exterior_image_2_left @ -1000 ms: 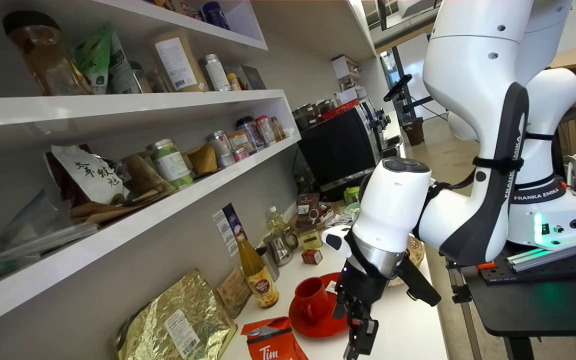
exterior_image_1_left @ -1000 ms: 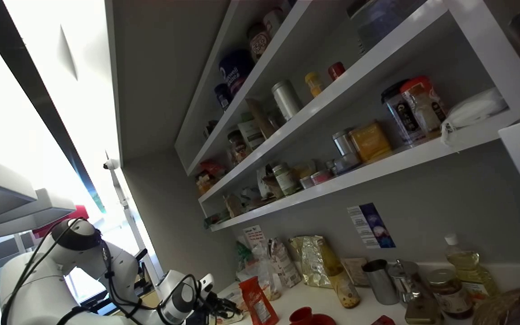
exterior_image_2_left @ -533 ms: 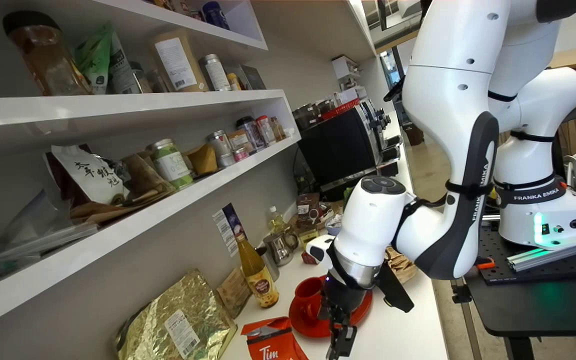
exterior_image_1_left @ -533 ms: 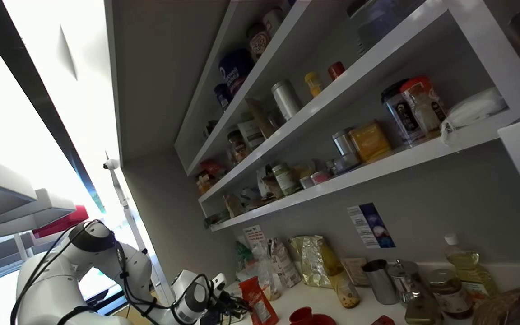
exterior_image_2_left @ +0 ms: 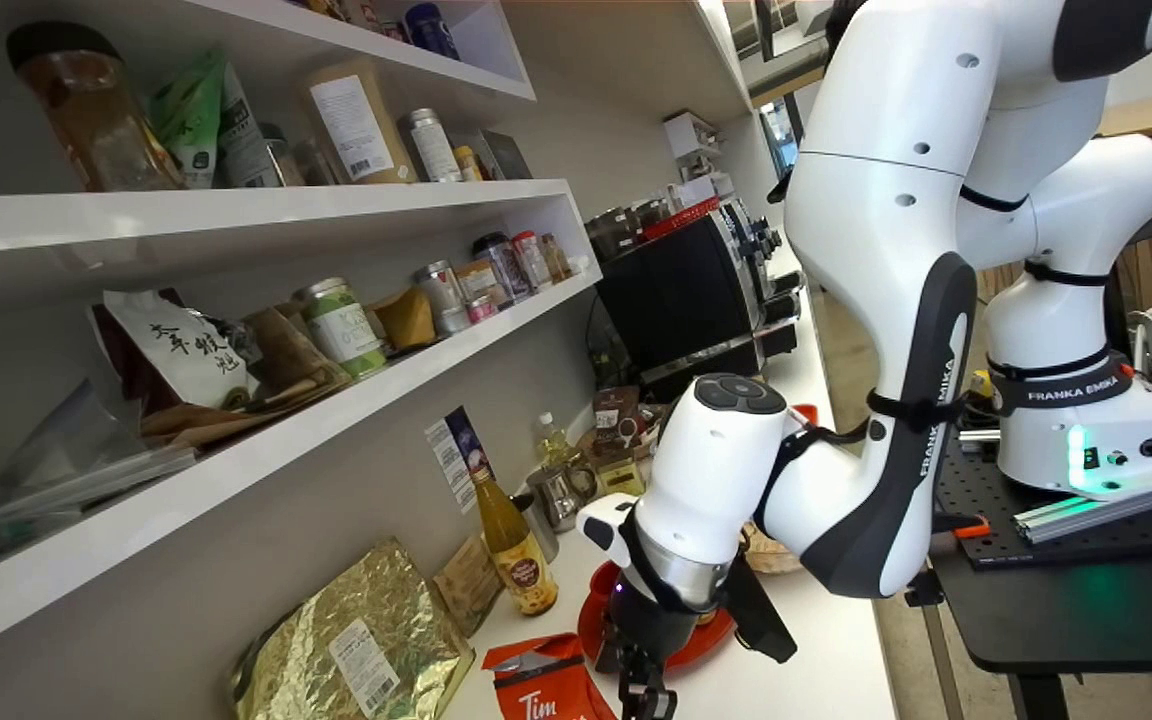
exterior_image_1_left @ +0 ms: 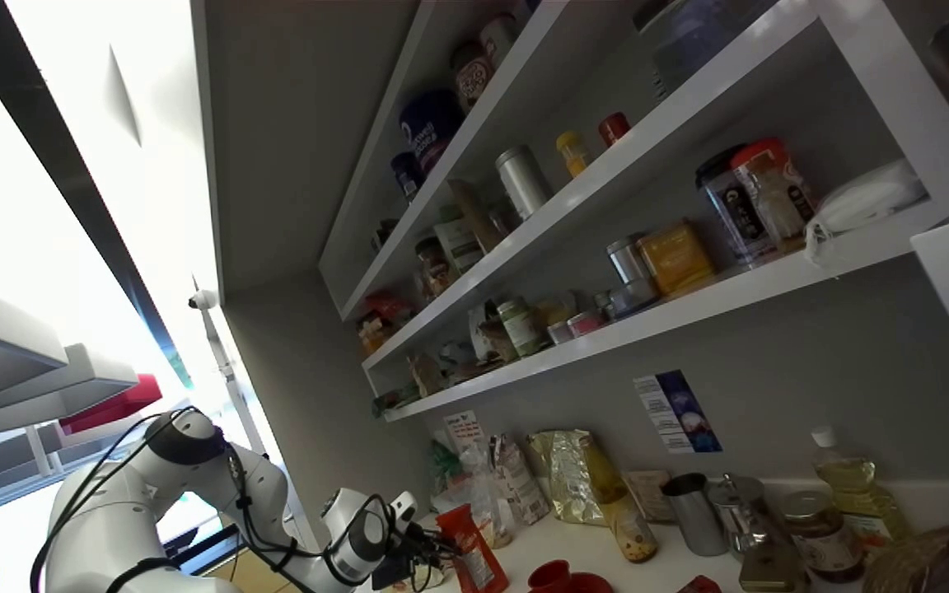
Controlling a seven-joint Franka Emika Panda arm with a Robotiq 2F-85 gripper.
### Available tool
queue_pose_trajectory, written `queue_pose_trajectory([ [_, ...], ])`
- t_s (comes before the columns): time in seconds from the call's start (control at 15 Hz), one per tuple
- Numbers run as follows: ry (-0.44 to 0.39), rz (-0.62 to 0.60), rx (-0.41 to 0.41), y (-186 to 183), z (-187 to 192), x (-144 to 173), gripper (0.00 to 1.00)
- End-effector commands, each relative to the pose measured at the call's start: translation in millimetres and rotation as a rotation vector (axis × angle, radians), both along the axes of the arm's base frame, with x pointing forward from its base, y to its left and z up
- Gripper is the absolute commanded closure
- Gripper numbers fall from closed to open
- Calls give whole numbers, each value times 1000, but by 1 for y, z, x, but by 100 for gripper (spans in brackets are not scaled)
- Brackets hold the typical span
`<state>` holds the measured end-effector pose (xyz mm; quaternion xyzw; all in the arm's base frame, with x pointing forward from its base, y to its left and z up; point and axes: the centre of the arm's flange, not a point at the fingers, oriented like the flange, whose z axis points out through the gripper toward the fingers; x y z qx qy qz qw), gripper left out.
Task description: Put the pack on the shelf
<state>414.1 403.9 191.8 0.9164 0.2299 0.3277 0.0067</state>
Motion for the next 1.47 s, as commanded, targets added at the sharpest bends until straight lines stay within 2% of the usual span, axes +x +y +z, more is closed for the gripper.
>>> queue_pose_trajectory([
  [0.0, -48, 11, 0, 6, -8, 22, 0],
  [0.2, -54, 9, -6, 6, -12, 33, 0],
  [0.27, -58, 8, -2, 7, -14, 37, 7],
  [0.33, -61, 8, -2, 7, -15, 41, 28],
  [0.47, -72, 10, 8, 12, -15, 45, 32],
  [0.53, -76, 12, 12, 14, -15, 46, 38],
  [0.87, -79, 11, 37, 18, -16, 37, 77],
  [1.07, -66, 4, 72, 15, -15, 18, 98],
  [1.4, -72, -42, 81, 6, -1, -32, 99],
])
